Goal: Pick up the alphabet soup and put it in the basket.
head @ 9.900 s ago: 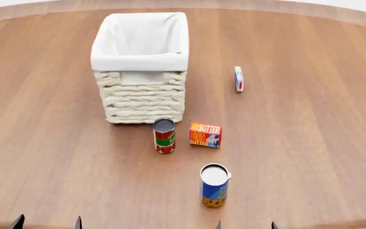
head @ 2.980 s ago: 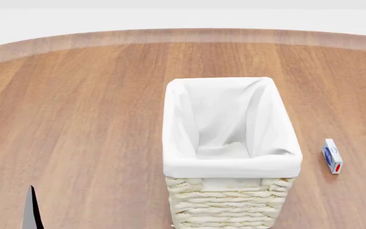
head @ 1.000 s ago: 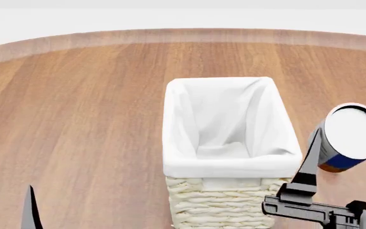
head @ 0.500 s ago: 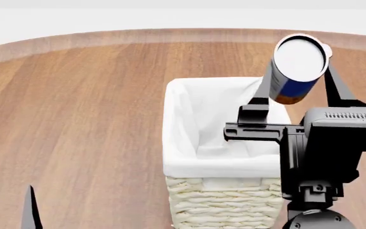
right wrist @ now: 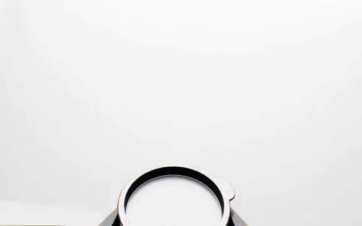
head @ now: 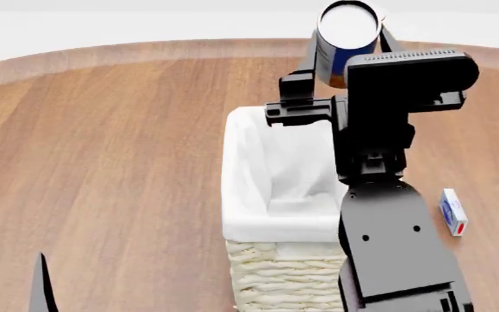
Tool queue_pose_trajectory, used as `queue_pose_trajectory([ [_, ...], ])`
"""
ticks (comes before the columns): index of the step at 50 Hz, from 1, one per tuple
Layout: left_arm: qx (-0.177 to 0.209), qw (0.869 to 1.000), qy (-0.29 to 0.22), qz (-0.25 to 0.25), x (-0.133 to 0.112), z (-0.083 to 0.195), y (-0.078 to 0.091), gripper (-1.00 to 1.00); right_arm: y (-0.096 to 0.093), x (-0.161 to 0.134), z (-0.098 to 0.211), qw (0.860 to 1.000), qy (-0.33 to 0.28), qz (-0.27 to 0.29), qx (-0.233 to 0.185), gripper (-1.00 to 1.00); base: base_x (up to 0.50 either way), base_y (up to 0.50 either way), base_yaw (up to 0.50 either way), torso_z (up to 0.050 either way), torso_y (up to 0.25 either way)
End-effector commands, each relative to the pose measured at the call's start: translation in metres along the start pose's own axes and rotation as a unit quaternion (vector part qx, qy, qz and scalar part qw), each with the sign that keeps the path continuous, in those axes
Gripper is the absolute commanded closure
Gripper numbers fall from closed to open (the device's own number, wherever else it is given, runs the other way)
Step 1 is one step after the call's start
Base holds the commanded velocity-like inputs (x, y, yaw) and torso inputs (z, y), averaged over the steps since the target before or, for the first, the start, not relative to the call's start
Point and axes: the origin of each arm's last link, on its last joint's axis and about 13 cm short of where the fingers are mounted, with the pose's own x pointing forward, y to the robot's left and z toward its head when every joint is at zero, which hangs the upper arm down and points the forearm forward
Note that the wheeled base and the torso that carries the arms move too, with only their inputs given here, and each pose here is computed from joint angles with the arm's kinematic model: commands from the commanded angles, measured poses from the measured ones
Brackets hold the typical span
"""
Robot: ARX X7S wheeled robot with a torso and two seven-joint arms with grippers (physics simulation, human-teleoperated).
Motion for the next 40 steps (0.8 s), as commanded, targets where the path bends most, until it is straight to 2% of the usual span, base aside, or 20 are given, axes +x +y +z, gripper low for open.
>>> queue_pose_trajectory([
  [1, -0.001, 1.0, 0.001, 0.001, 0.0, 0.0, 0.001, -1.0, 0.003, 0.035, -0.005, 0.999, 0.024, 0.004, -0.024, 1.0, 0.0, 0.0, 0.0, 0.0, 0.0],
  [11, 0.0, 1.0, 0.001, 0.003, 0.001, -0.001, 0.002, -1.0, 0.001, 0.062, -0.026, 0.995, 0.088, -0.022, -0.027, 1.0, 0.0, 0.0, 0.0, 0.0, 0.001],
  [13, -0.002, 1.0, 0.001, 0.003, 0.001, -0.001, 0.001, -1.0, 0.0, 0.063, -0.026, 0.994, 0.102, -0.022, -0.004, 1.0, 0.0, 0.0, 0.0, 0.0, 0.0],
  [15, -0.001, 1.0, 0.002, 0.002, 0.001, -0.001, 0.001, -1.0, 0.0, 0.064, -0.026, 0.993, 0.11, -0.021, -0.02, 1.0, 0.0, 0.0, 0.0, 0.0, 0.0],
  [18, -0.002, 1.0, 0.002, 0.003, 0.001, -0.001, 0.001, -1.0, -0.001, 0.064, -0.025, 0.991, 0.132, -0.02, -0.011, 1.0, 0.0, 0.0, 0.0, 0.0, 0.0],
  [24, -0.002, 1.0, 0.003, 0.003, 0.001, -0.002, 0.001, -1.0, -0.001, 0.062, -0.028, 0.986, 0.165, 0.002, -0.033, 1.0, 0.0, 0.0, 0.0, 0.003, 0.002],
  [27, -0.003, 1.0, 0.003, 0.003, 0.001, -0.002, 0.001, -1.0, 0.0, 0.059, -0.031, 0.979, 0.196, 0.038, -0.047, 1.0, 0.0, 0.0, 0.0, 0.0, 0.0],
  [32, -0.003, 1.0, 0.005, 0.001, 0.002, -0.003, 0.001, -1.0, 0.001, 0.058, -0.032, 0.971, 0.222, 0.066, -0.056, 1.0, 0.0, 0.0, 0.0, 0.0, 0.0],
  [36, -0.003, 1.0, 0.005, 0.002, 0.002, -0.003, 0.001, -1.0, 0.002, 0.056, -0.034, 0.964, 0.251, 0.079, -0.048, 1.0, 0.0, 0.0, 0.0, 0.0, 0.003],
  [38, -0.002, 1.0, 0.006, 0.001, 0.002, -0.003, 0.001, -1.0, 0.001, 0.053, -0.037, 0.955, 0.282, 0.077, -0.049, 1.0, 0.0, 0.0, 0.0, 0.0, 0.0],
  [40, -0.002, 1.0, 0.006, 0.001, 0.001, -0.003, 0.001, -1.0, 0.001, 0.052, -0.038, 0.954, 0.288, 0.073, -0.041, 1.0, 0.0, 0.0, 0.0, 0.0, 0.0],
])
